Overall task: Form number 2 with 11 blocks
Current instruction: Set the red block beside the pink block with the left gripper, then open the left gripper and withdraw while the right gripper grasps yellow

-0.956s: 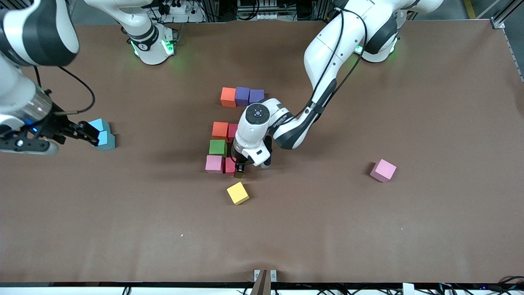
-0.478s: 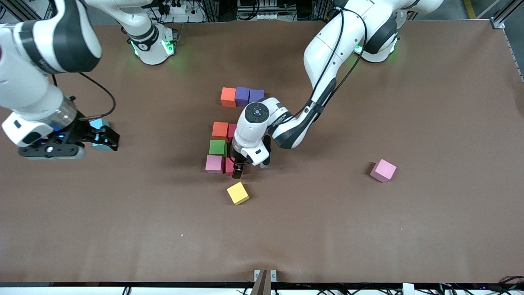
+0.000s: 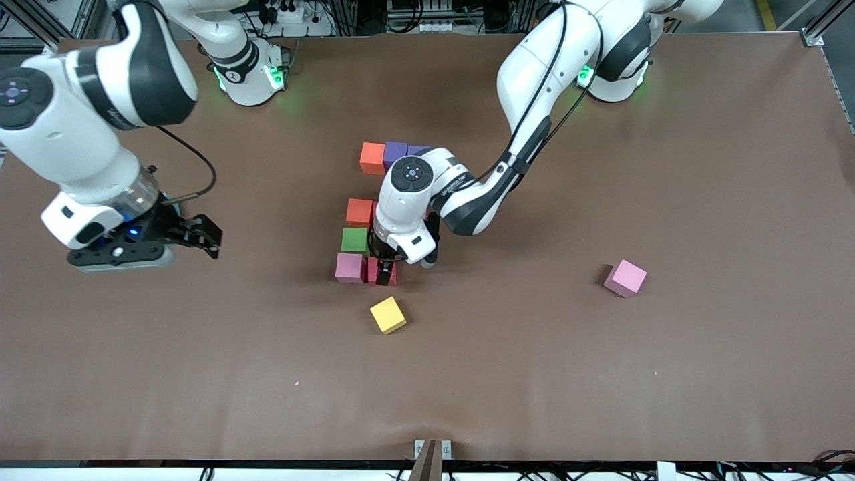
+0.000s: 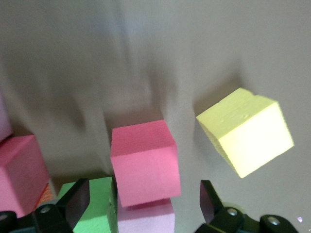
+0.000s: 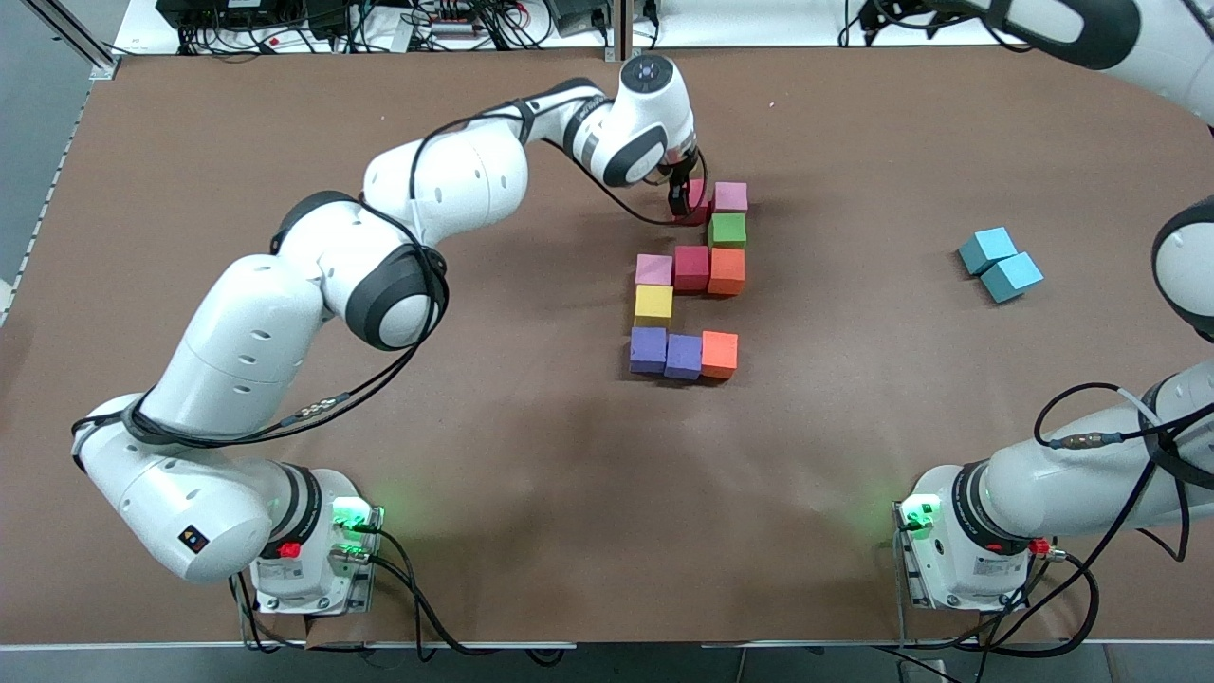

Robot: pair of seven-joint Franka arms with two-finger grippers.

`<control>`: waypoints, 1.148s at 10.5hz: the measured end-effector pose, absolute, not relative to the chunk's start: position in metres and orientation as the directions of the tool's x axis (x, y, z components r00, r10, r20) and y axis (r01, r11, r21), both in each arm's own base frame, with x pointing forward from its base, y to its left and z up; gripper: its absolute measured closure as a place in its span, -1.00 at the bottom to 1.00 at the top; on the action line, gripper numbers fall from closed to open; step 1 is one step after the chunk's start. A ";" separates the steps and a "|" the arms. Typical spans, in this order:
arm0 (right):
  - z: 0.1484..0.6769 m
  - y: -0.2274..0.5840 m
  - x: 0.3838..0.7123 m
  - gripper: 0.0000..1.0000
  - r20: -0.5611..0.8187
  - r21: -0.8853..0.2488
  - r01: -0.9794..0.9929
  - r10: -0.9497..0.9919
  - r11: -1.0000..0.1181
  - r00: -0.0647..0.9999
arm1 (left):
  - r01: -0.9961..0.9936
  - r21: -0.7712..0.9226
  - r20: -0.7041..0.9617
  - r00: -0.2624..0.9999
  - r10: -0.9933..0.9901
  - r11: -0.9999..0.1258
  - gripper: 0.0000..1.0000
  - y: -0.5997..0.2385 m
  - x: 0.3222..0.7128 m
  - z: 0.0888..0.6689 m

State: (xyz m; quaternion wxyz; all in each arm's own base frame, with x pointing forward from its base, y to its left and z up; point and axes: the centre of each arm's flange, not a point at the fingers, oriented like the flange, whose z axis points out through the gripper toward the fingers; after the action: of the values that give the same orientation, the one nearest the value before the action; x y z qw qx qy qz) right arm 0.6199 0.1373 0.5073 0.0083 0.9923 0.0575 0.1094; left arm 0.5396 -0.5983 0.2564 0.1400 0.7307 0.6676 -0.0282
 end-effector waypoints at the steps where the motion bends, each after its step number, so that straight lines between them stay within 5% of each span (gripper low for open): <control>1: 0.496 0.143 0.625 -1.00 0.221 0.025 0.121 0.124 -0.992 0.967 | 0.984 0.159 -0.206 0.111 0.972 -0.078 -1.00 -0.592 0.543 0.272; 8: 0.425 0.212 0.665 -1.00 0.243 0.016 0.285 0.280 -0.958 0.929 | 0.989 -0.005 -0.017 0.150 0.988 -0.151 -1.00 -0.403 0.643 0.275; 12: 0.378 0.304 0.694 -1.00 0.309 0.003 0.418 0.398 -0.909 0.864 | 0.964 -0.006 0.002 0.265 0.964 -0.265 -1.00 -0.256 0.639 0.284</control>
State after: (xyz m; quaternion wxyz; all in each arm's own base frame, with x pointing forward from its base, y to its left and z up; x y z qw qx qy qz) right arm 0.6940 0.3040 0.3780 -0.0318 0.9648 0.2115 0.1532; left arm 0.6393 -0.2564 0.2843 -0.0032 0.7954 0.6060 -0.0009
